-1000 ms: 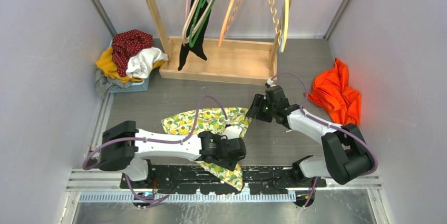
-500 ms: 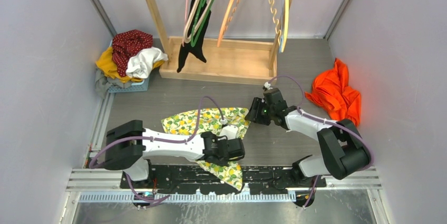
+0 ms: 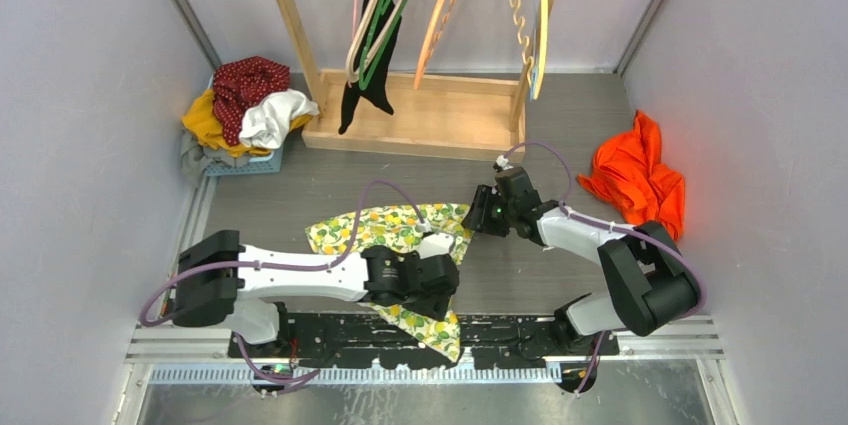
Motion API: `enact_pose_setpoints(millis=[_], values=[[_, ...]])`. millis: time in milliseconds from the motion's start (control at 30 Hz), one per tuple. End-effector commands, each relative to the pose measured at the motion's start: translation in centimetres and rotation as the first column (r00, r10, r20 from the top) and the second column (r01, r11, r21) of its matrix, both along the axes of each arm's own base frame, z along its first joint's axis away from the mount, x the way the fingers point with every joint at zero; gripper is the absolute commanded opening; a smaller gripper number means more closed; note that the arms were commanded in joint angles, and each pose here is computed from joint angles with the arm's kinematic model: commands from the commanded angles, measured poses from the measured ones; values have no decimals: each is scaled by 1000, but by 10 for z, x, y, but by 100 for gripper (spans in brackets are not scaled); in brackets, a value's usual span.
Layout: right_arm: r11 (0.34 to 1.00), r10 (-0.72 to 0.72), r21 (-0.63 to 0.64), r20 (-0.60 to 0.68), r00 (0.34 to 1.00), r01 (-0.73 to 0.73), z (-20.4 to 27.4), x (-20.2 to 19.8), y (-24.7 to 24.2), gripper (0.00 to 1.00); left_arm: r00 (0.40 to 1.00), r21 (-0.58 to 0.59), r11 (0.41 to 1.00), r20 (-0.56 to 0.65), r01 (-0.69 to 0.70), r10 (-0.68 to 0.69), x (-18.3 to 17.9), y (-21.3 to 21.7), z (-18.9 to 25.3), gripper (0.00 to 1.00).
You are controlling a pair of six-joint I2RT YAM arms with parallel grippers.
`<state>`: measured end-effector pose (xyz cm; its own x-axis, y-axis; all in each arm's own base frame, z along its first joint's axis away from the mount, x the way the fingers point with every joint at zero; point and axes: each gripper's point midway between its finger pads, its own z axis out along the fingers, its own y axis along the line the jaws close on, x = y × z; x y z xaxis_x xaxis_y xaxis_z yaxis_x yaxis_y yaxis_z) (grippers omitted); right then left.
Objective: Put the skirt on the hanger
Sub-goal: Flatten out the skirt at the center of the board.
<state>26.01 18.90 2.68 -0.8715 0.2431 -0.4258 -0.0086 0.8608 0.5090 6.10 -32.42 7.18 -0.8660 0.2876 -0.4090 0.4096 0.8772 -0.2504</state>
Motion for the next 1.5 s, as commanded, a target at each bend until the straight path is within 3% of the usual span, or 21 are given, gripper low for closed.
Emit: enact_pose_setpoints(millis=[0,200,267,367,433,467,667,933,1233,1467], values=[[999,13,-31,14,1000,-12,0,-2,1,52,996,-52,996,-29,78,-79,-7,-35,2,65],[999,12,-52,6,1000,-12,-8,1,1,49,990,7,995,-99,104,-103,-15,-49,-42,66],[998,11,-55,3,1000,-10,-11,2,0,48,989,25,995,-119,94,-90,-17,-50,-56,61],[998,12,-56,3,1000,-12,-13,4,2,46,991,78,995,-122,66,-57,-11,-39,-67,33],[998,14,-56,0,1000,-14,-14,6,3,41,995,101,994,-98,46,-36,-7,-29,-61,7],[999,16,-51,-2,1000,-16,-14,7,5,38,996,105,994,-80,34,-26,-4,-24,-54,1],[999,23,-35,31,999,-22,4,13,8,15,999,124,992,43,-33,27,17,20,6,0],[999,31,-10,155,987,-30,72,17,7,2,972,24,989,190,-148,141,55,90,100,0],[999,26,14,325,945,-32,169,14,-3,1,934,-47,983,309,-175,181,81,121,173,0],[1000,-5,9,526,851,0,283,13,-22,1,843,-127,973,485,-195,232,103,165,281,0]])
